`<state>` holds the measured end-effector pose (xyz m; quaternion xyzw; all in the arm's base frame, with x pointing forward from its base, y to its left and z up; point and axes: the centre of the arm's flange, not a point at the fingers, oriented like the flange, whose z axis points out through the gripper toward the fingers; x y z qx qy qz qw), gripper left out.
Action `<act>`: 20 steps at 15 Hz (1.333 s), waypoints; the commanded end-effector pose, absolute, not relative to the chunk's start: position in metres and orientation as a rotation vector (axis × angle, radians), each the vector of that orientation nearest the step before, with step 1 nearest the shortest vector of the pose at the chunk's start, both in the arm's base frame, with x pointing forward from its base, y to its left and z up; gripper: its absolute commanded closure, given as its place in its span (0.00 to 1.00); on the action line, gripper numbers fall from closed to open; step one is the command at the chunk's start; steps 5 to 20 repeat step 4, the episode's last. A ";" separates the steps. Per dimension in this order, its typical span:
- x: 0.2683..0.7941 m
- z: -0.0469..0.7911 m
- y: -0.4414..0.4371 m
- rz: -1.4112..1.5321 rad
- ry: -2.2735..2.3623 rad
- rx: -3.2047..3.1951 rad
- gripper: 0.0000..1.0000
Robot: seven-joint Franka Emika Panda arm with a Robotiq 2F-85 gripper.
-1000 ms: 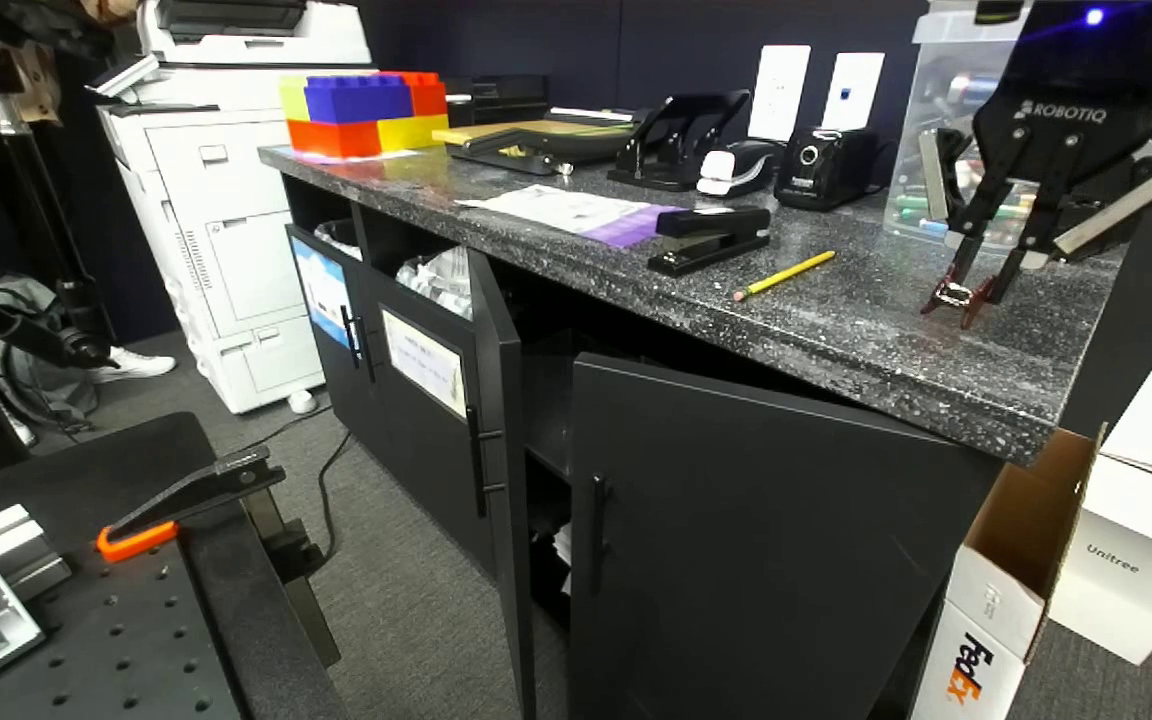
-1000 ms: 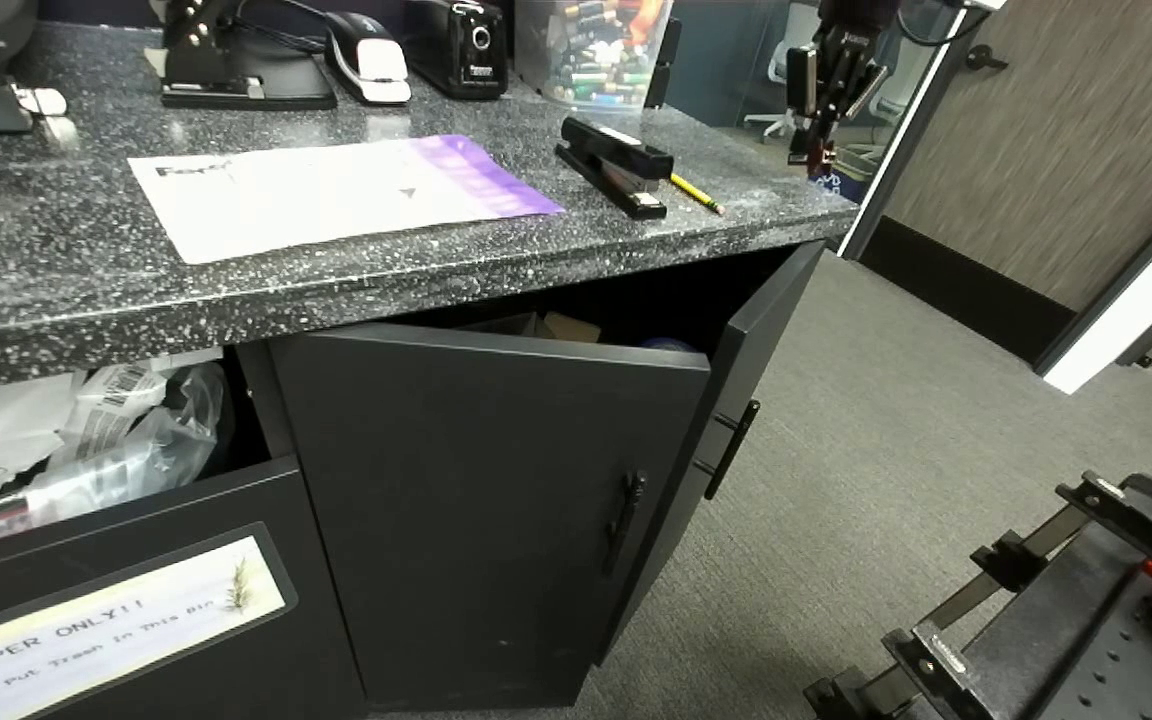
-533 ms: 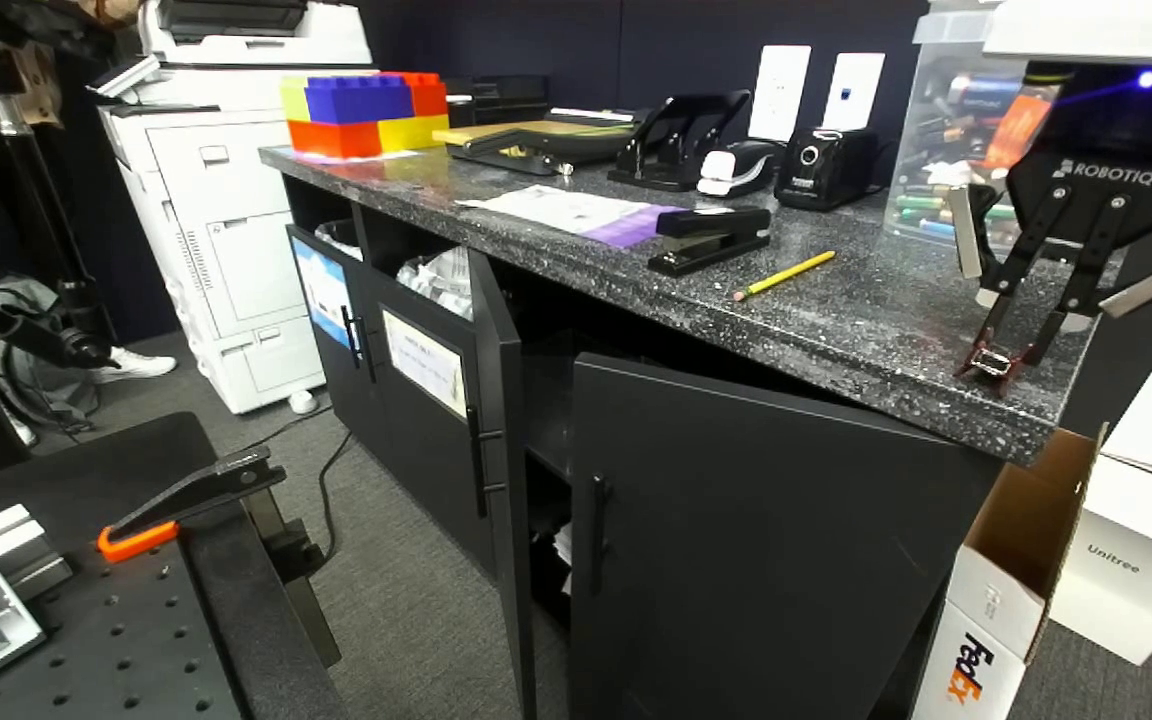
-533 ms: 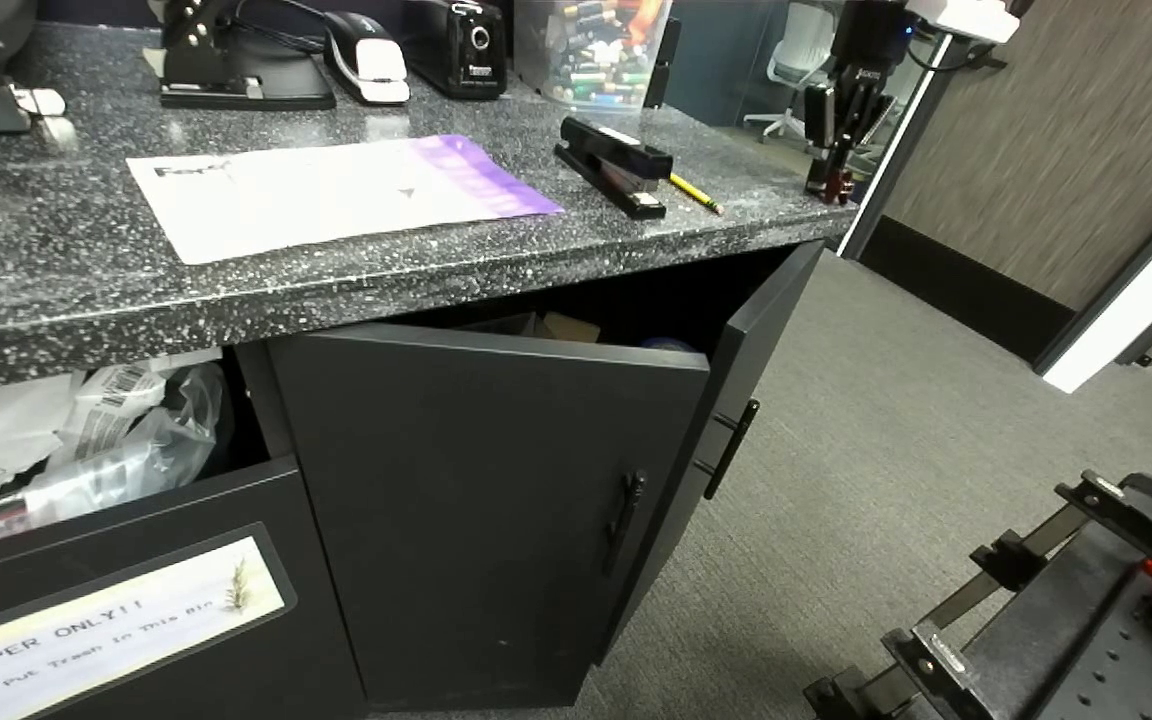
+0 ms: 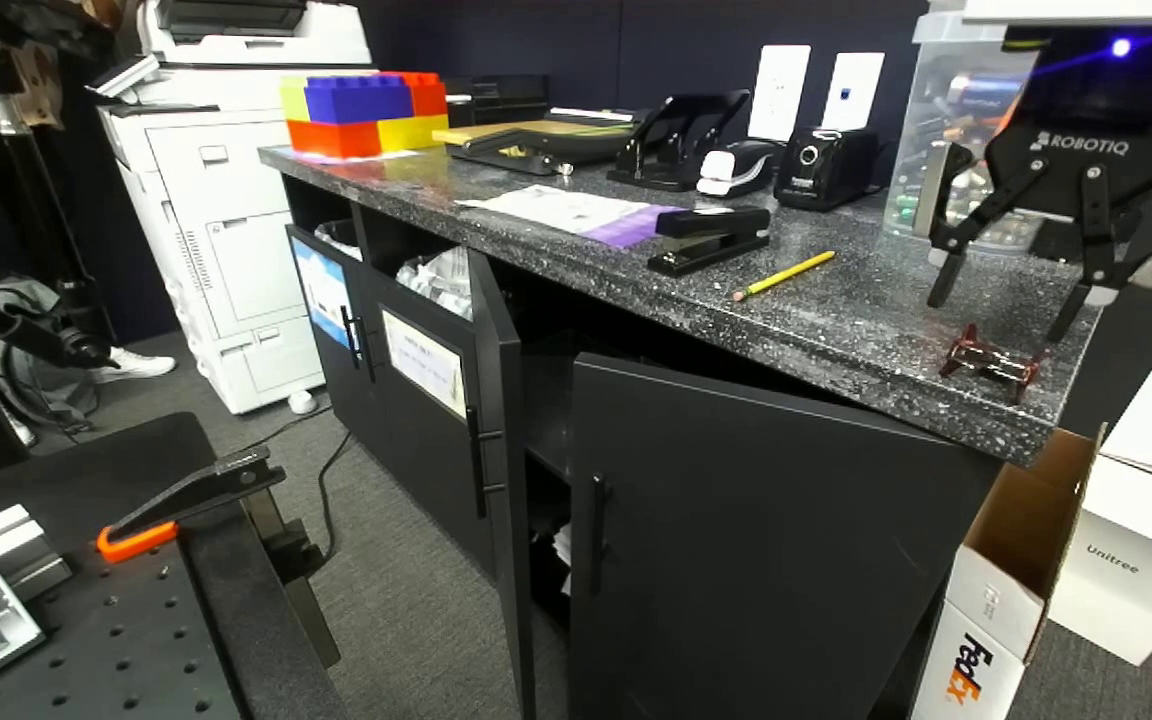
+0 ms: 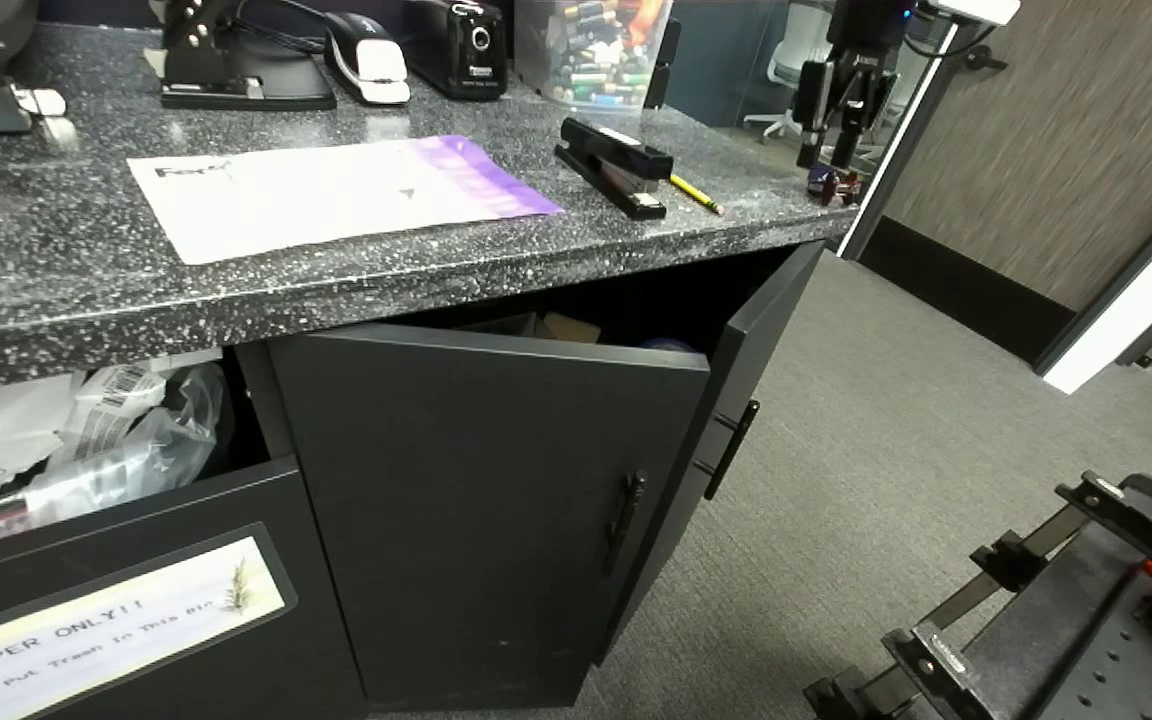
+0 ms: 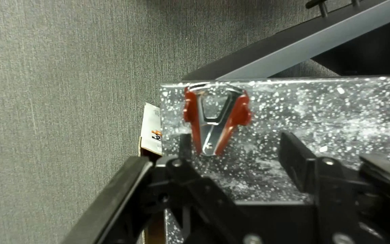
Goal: Pick the red object and put it to the right on the counter
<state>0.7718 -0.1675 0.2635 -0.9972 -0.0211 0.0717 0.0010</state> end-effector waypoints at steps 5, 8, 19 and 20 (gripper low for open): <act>0.762 0.326 -0.147 0.296 -0.067 -3.097 0.03; 0.762 0.326 -0.147 0.296 -0.067 -3.097 0.03; 0.762 0.326 -0.147 0.296 -0.067 -3.097 0.03; 0.762 0.326 -0.147 0.296 -0.067 -3.097 0.03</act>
